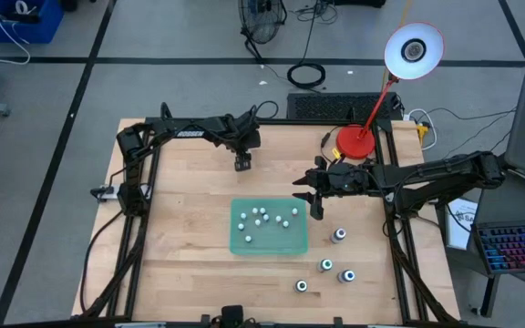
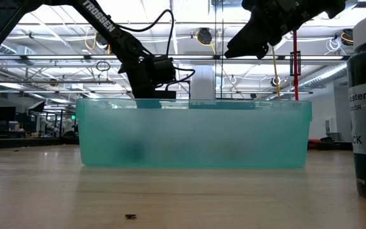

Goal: Pick & Place food coloring
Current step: Put the small purple food coloring bottle into the blue bin

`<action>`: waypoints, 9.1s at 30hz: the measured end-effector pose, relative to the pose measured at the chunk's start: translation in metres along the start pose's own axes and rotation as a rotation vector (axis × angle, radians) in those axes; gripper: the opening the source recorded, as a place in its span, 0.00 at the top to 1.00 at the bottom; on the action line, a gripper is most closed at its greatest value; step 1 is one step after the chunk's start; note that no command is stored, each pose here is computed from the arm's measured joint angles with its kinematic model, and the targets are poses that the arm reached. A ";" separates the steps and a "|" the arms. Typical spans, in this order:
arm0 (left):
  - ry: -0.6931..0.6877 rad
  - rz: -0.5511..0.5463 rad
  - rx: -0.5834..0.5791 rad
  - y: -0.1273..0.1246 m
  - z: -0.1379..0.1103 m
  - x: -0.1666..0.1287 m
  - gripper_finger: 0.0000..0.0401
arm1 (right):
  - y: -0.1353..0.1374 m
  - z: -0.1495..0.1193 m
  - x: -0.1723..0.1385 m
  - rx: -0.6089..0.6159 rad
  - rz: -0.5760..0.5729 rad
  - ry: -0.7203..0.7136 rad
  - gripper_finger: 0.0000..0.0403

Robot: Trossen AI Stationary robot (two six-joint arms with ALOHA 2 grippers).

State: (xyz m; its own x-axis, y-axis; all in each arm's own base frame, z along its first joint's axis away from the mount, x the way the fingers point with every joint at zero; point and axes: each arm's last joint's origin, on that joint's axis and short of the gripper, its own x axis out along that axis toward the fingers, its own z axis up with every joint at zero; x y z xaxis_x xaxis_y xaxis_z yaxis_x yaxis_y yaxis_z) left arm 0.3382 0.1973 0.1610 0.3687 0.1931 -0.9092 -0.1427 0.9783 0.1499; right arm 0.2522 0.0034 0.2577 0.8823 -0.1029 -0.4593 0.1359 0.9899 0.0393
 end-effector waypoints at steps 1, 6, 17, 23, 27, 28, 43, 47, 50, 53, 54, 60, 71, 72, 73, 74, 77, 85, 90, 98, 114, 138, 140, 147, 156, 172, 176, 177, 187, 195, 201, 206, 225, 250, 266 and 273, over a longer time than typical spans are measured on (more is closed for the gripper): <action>0.001 0.000 -0.001 0.000 0.000 0.000 0.43 | 0.000 0.000 0.000 0.000 0.000 0.000 0.62; 0.001 -0.003 -0.005 0.000 0.000 0.000 0.43 | 0.000 0.000 0.000 0.000 0.000 0.000 0.62; 0.000 -0.038 0.012 -0.002 -0.001 0.000 0.74 | 0.000 0.000 0.000 0.000 0.000 0.000 0.62; -0.018 -0.031 0.023 -0.001 0.001 0.000 0.88 | 0.000 0.000 0.000 0.000 0.000 0.000 0.62; -0.016 -0.032 0.040 -0.001 0.001 0.000 0.88 | 0.000 0.000 0.000 0.000 0.000 0.000 0.62; -0.016 -0.032 0.040 -0.001 0.001 0.000 0.88 | 0.000 0.000 0.000 0.000 0.000 0.000 0.62; -0.107 -0.082 0.392 -0.132 0.024 -0.114 1.00 | 0.000 0.000 0.000 0.000 -0.001 0.000 0.62; -0.139 0.062 0.424 -0.153 0.028 -0.124 0.97 | -0.004 -0.001 0.000 -0.008 -0.069 0.010 0.62; -0.151 0.051 0.407 -0.151 0.029 -0.123 0.95 | -0.017 -0.011 0.000 -0.008 -0.221 0.108 0.62; -0.162 -0.044 0.369 -0.146 0.029 -0.119 0.94 | -0.032 -0.021 -0.002 0.101 -0.305 0.213 0.61; -0.165 -0.086 0.359 -0.143 0.029 -0.118 0.94 | -0.036 -0.023 -0.003 0.143 -0.322 0.232 0.61; -0.241 -0.274 0.332 -0.132 0.030 -0.116 0.94 | -0.049 -0.034 0.005 0.168 -0.355 0.334 0.61; -0.303 -0.213 0.211 -0.119 0.002 -0.084 0.94 | -0.071 -0.061 0.043 0.127 -0.313 0.504 0.61; -0.302 -0.214 0.200 -0.119 -0.003 -0.080 0.94 | -0.072 -0.064 0.048 0.111 -0.306 0.510 0.61; -0.316 -0.211 0.195 -0.120 -0.006 -0.078 0.94 | -0.072 -0.066 0.052 0.087 -0.301 0.523 0.61; -0.345 -0.206 0.194 -0.120 -0.008 -0.078 0.94 | -0.073 -0.069 0.054 0.057 -0.292 0.543 0.61; -0.384 -0.199 0.177 -0.122 -0.021 -0.076 0.94 | -0.073 -0.076 0.063 -0.050 -0.261 0.583 0.61; -0.443 -0.189 0.117 -0.124 -0.041 -0.075 0.94 | -0.072 -0.077 0.067 -0.053 -0.191 0.576 0.61; -0.478 -0.179 0.115 -0.123 -0.041 -0.076 0.94 | -0.071 -0.079 0.068 -0.049 -0.152 0.583 0.61; -0.505 -0.178 0.098 -0.123 -0.038 -0.076 0.94 | -0.088 -0.080 0.067 -0.064 -0.177 0.589 0.61; -0.511 -0.187 0.055 -0.123 -0.037 -0.077 0.94 | -0.097 -0.079 0.070 -0.228 -0.021 0.546 0.61; -0.518 -0.191 0.039 -0.123 -0.037 -0.077 0.94 | -0.099 -0.099 0.092 -0.255 0.049 0.569 0.89; -0.518 -0.191 0.039 -0.123 -0.037 -0.077 0.94 | -0.099 -0.099 0.093 -0.257 0.046 0.565 0.90; -0.523 -0.188 0.043 -0.123 -0.036 -0.078 0.94 | -0.098 -0.092 0.090 -0.292 -0.037 0.545 0.90; -0.709 -0.150 0.070 -0.121 -0.020 -0.085 0.94 | -0.083 -0.043 0.070 -0.360 -0.130 0.325 0.90; -0.882 -0.060 0.112 -0.128 -0.001 -0.043 0.57 | -0.040 -0.016 0.066 -0.424 -0.062 0.070 0.90; -0.924 -0.055 0.111 -0.129 0.002 -0.037 0.54 | -0.039 -0.015 0.066 -0.425 -0.060 0.057 0.90; -0.927 -0.054 0.112 -0.129 0.002 -0.037 0.54 | -0.039 -0.015 0.066 -0.423 -0.061 0.058 0.90; -0.949 -0.050 0.113 -0.128 0.003 -0.041 0.54 | -0.039 -0.015 0.066 -0.418 -0.060 0.069 0.90; -0.973 -0.062 0.127 -0.135 0.007 -0.045 0.54 | -0.039 -0.017 0.066 -0.418 -0.052 0.083 0.90; -0.978 -0.096 0.160 -0.139 0.012 -0.048 0.71 | -0.039 -0.017 0.066 -0.419 -0.052 0.079 0.90; -0.938 -0.092 0.141 -0.138 0.013 -0.047 0.86 | -0.039 -0.017 0.066 -0.419 -0.055 0.083 0.90; -0.866 -0.075 0.155 -0.138 0.008 -0.041 0.54 | -0.039 -0.016 0.066 -0.419 -0.060 0.075 0.90; -0.881 -0.018 0.198 -0.132 0.009 -0.044 0.87 | -0.040 -0.015 0.066 -0.347 -0.105 0.076 0.84; -1.312 -0.172 0.209 -0.088 -0.013 -0.060 0.87 | -0.046 -0.019 0.057 -0.225 -0.248 0.155 0.67; -1.500 -0.179 0.233 -0.093 -0.037 -0.070 0.87 | -0.050 0.007 0.060 -0.234 -0.215 -0.164 0.68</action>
State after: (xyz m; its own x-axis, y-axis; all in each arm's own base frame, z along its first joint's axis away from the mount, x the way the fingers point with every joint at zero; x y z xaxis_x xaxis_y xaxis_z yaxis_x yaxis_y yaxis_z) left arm 0.2912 0.0898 0.1964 0.9459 -0.1705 0.2762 0.0936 0.9581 0.2707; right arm 0.3018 -0.0529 0.2343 0.9078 -0.3065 -0.2862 0.2359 0.9376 -0.2556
